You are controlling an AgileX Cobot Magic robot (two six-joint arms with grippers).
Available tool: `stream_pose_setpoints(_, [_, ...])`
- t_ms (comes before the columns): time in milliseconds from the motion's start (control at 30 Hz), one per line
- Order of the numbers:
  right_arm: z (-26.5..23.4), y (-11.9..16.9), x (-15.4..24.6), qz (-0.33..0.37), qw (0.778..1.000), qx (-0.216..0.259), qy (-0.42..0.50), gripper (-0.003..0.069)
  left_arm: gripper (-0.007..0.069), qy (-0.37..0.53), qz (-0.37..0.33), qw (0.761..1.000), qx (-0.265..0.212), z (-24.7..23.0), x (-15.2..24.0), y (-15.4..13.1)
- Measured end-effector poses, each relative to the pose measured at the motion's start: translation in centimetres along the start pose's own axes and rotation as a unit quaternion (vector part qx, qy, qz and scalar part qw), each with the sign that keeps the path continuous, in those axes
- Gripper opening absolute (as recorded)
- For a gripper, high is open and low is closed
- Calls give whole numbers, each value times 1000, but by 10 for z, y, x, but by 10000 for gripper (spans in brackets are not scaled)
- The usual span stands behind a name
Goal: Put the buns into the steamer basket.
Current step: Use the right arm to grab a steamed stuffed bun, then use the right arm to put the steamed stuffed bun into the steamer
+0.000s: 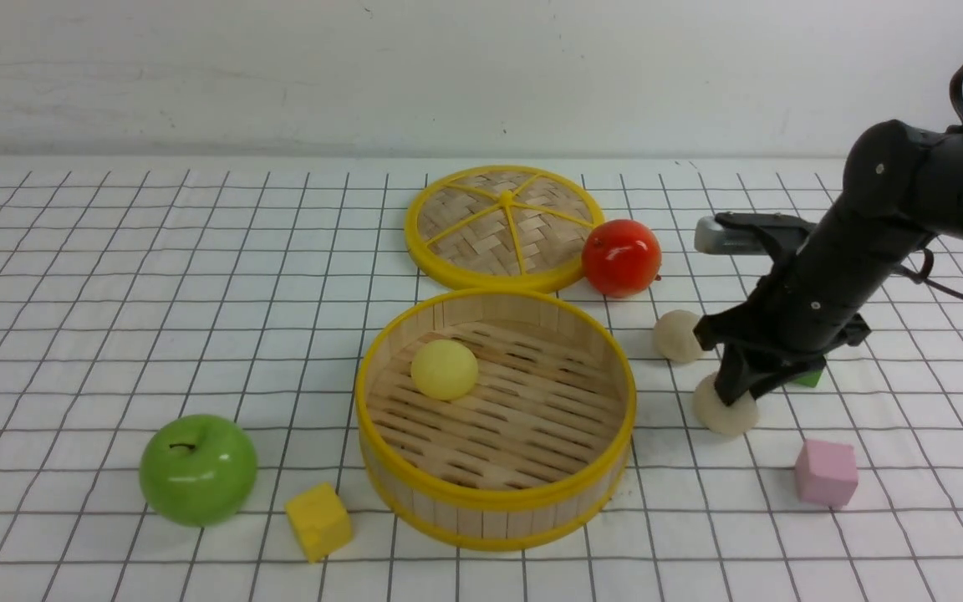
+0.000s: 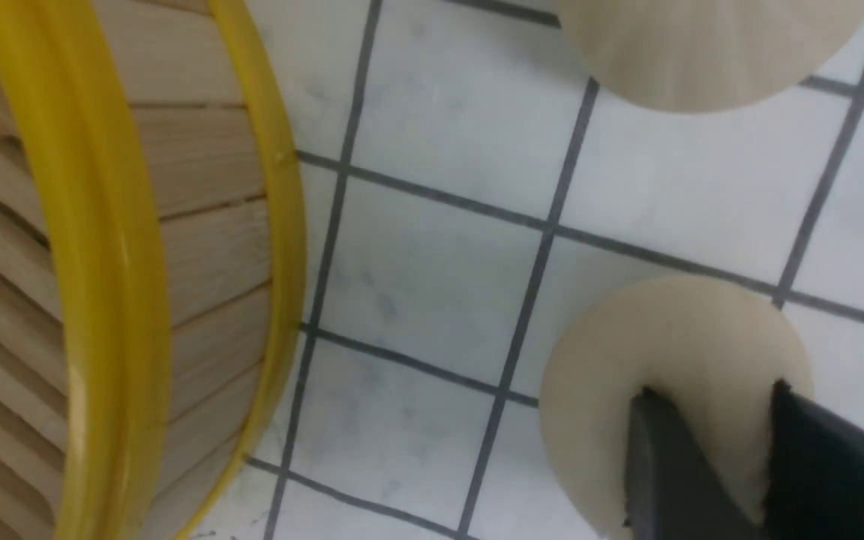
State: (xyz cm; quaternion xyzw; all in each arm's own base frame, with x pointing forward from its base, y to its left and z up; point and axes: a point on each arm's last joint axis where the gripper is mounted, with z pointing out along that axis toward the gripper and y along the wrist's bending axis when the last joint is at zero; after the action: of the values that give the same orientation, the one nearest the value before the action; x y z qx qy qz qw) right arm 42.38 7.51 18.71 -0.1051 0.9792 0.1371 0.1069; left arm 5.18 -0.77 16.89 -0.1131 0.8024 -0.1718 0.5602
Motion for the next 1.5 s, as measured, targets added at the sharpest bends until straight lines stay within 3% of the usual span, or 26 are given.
stream_pose_setpoints(67, [0, 0, 0, 0, 1000, 0, 1, 62, 238, 0, 0, 1000, 0, 0, 0, 0])
stream_pose_setpoints(133, [-1, 0, 1, 0, 1000, -1, 5, 16, 238, 0, 0, 1000, 0, 0, 0, 0])
stream_pose_setpoints(367, [-27, 10, 1, -4, 1000, -12, -15, 13, 238, 0, 0, 1000, 0, 0, 0, 0])
stream_pose_setpoints(533, [-72, 36, -1, -18, 994, -75, -82, 13, 238, 0, 0, 1000, 0, 0, 0, 0])
stream_pose_setpoints(567, [-82, 50, -2, -32, 987, -114, -105, 13, 238, 0, 0, 1000, 0, 0, 0, 0])
stream_pose_setpoints(633, [-86, 61, -2, -40, 982, -142, -119, 13, 238, 0, 0, 1000, 0, 0, 0, 0])
stream_pose_setpoints(667, [-87, 83, -3, -72, 972, -180, -134, 13, 238, 0, 0, 1000, 0, 0, 0, 0])
stream_pose_setpoints(700, [-87, 84, -4, -74, 971, -183, -136, 13, 238, 0, 0, 1000, 0, 0, 0, 0])
stream_pose_setpoints(867, [-55, 157, 6, -180, 949, -231, -120, 15, 238, 0, 0, 1000, 0, 0, 0, 0])
stream_pose_setpoints(1000, [-11, 185, 17, -237, 947, -202, -74, 21, 238, 0, 0, 1000, 0, 0, 0, 0])
stream_pose_setpoints(1133, [18, 189, 23, -274, 949, -152, -45, 33, 238, 0, 0, 1000, 0, 0, 0, 0])
stream_pose_setpoints(1233, [28, 186, 23, -259, 957, -128, -37, 53, 238, 0, 0, 1000, 0, 0, 0, 0])
stream_pose_setpoints(1367, [29, 182, 20, -216, 970, -105, -42, 130, 238, 0, 0, 1000, 0, 0, 0, 0])
stream_pose_setpoints(1500, [26, 181, 19, -193, 976, -94, -42, 300, 238, 0, 0, 1000, 0, 0, 0, 0])
